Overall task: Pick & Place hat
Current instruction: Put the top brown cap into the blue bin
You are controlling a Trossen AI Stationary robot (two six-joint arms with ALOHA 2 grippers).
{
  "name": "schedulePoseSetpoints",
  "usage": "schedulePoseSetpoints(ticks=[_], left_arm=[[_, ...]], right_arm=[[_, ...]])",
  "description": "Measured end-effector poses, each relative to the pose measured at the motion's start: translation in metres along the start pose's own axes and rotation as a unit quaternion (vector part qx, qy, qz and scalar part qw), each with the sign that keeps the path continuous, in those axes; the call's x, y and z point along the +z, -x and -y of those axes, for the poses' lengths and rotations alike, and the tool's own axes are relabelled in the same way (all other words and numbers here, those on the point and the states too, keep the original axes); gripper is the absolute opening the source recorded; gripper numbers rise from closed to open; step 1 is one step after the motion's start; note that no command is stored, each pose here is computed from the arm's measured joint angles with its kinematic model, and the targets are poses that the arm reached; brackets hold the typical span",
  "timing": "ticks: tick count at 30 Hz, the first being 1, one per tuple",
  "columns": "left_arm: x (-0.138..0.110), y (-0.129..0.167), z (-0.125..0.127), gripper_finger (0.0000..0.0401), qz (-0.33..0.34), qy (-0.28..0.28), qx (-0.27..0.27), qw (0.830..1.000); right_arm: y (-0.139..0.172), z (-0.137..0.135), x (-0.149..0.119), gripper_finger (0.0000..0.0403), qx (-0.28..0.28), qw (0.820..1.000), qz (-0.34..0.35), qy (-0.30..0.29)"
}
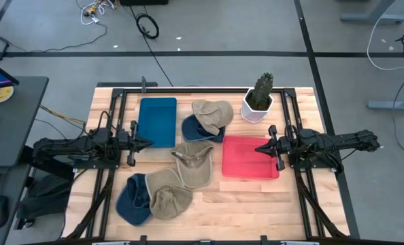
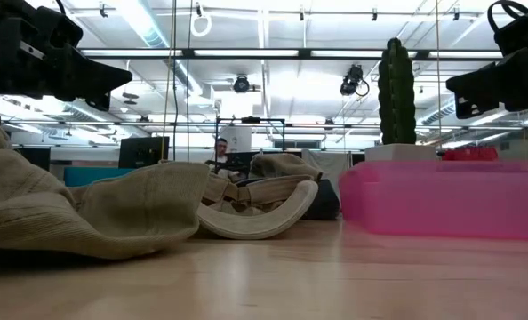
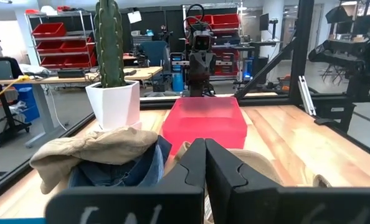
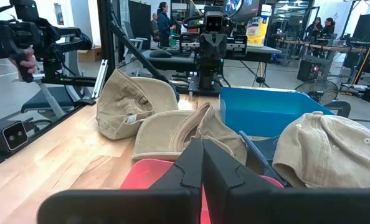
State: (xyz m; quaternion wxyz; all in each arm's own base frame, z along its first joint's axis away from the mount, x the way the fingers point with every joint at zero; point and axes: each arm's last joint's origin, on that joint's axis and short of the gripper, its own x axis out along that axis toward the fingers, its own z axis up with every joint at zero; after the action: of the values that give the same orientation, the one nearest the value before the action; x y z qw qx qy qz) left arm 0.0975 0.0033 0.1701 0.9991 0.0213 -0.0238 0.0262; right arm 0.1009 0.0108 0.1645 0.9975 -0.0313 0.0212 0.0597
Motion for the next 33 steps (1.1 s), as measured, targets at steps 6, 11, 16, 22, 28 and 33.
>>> schedulePoseSetpoints(ticks=[6,11,16,22,28,33], left_arm=[[0.0,0.0,0.0,0.0003,0.0,0.016,0.0,1.0],[0.003,0.0,0.0,0.0003,0.017,0.078,-0.001,0.997],[0.009,0.0,0.0,0.0003,0.045,0.095,-0.001,0.994],[0.009,0.001,-0.003,0.0003,0.049,0.116,0.039,0.991],[0.011,0.001,-0.005,0.0003,0.068,0.156,0.075,0.982],[0.014,0.002,-0.006,0.0003,0.084,0.167,0.083,0.979]], right_arm=[[0.0,0.0,0.0,0.0009,-0.002,1.0,0.002,0.002],[0.0,0.001,0.006,0.0009,-0.006,0.999,0.03,-0.013],[0.001,0.001,0.012,0.0009,-0.003,0.995,0.064,-0.077],[0.001,0.001,0.014,0.0009,-0.002,0.993,0.072,-0.089],[0.001,0.002,0.015,0.0009,-0.024,0.993,0.077,-0.091],[0.002,0.004,0.018,0.0009,-0.047,0.991,0.095,-0.08]])
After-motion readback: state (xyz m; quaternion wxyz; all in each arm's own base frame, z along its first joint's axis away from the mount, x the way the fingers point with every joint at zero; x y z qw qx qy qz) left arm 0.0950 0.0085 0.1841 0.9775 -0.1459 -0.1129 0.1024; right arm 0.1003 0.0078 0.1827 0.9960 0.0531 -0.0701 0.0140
